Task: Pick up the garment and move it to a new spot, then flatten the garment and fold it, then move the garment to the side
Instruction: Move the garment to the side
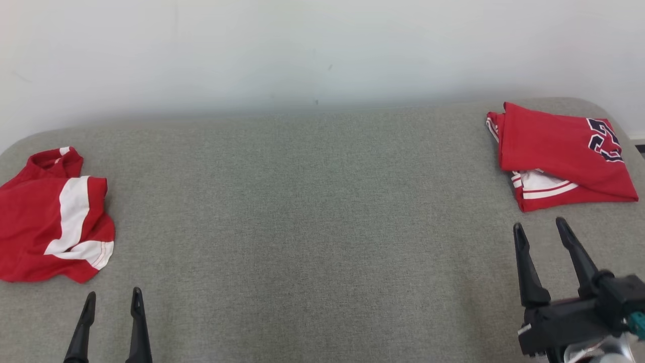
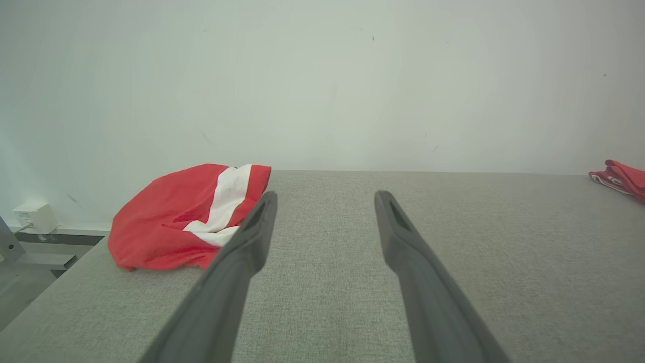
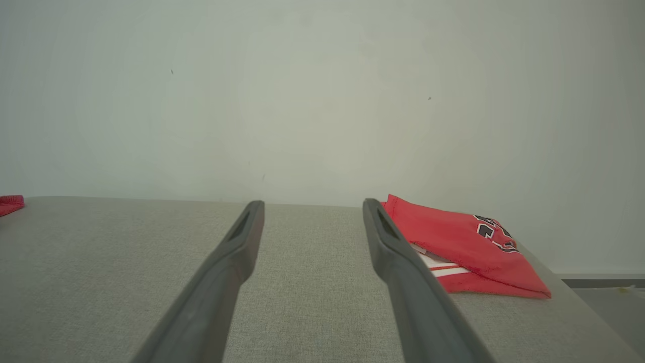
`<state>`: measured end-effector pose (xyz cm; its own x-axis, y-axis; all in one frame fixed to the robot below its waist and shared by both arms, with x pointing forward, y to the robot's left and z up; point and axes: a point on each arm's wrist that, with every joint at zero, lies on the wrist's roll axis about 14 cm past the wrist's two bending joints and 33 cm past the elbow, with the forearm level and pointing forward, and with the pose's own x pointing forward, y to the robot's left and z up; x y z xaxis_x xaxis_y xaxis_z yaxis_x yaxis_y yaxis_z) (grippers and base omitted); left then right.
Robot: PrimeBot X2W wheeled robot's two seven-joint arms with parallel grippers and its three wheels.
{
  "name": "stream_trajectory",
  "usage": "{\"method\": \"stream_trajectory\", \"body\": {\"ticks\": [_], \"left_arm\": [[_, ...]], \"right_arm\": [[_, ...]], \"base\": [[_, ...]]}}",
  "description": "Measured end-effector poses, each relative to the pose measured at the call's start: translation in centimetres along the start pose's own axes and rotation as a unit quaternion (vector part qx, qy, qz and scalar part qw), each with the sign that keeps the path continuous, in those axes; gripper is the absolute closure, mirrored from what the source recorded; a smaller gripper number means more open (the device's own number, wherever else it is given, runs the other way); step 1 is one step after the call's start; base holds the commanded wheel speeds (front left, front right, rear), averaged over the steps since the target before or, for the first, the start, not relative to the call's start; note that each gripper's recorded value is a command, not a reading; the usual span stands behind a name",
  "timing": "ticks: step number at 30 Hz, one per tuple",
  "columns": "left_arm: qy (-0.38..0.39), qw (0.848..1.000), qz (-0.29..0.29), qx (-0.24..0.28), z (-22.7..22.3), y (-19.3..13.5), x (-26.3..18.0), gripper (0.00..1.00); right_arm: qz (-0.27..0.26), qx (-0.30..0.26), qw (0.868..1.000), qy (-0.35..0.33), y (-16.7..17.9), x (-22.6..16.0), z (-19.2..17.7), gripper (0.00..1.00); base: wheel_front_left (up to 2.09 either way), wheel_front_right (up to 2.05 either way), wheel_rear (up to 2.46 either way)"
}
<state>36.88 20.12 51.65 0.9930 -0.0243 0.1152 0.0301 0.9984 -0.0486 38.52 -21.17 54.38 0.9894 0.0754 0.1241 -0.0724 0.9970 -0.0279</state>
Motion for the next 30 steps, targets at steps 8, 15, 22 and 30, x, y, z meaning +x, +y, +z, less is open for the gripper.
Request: {"method": "stream_trajectory", "body": {"ticks": [8, 15, 22, 30], "left_arm": [[0.011, 1.000, 0.011, -0.003, -0.5, 0.5, -1.3, 0.00], [0.026, 1.000, 0.016, -0.007, -1.4, 0.7, -2.4, 0.00], [0.031, 0.999, 0.019, -0.009, -1.7, 0.9, -3.0, 0.00], [0.037, 0.999, 0.023, -0.012, -2.0, 1.1, -3.4, 0.00]], "right_arm": [[-0.007, 0.030, 0.999, 0.006, 1.2, -2.9, -0.9, 0.00], [-0.012, 0.043, 0.999, 0.018, 1.6, -4.4, -1.8, 0.00], [-0.007, 0.054, 0.998, 0.023, 2.4, -4.7, -2.4, 0.00], [0.002, 0.064, 0.997, 0.033, 3.2, -4.7, -3.2, 0.00]], "base": [[0.00, 0.00, 0.00], [0.00, 0.00, 0.00], [0.00, 0.00, 0.00], [0.00, 0.00, 0.00]]}}
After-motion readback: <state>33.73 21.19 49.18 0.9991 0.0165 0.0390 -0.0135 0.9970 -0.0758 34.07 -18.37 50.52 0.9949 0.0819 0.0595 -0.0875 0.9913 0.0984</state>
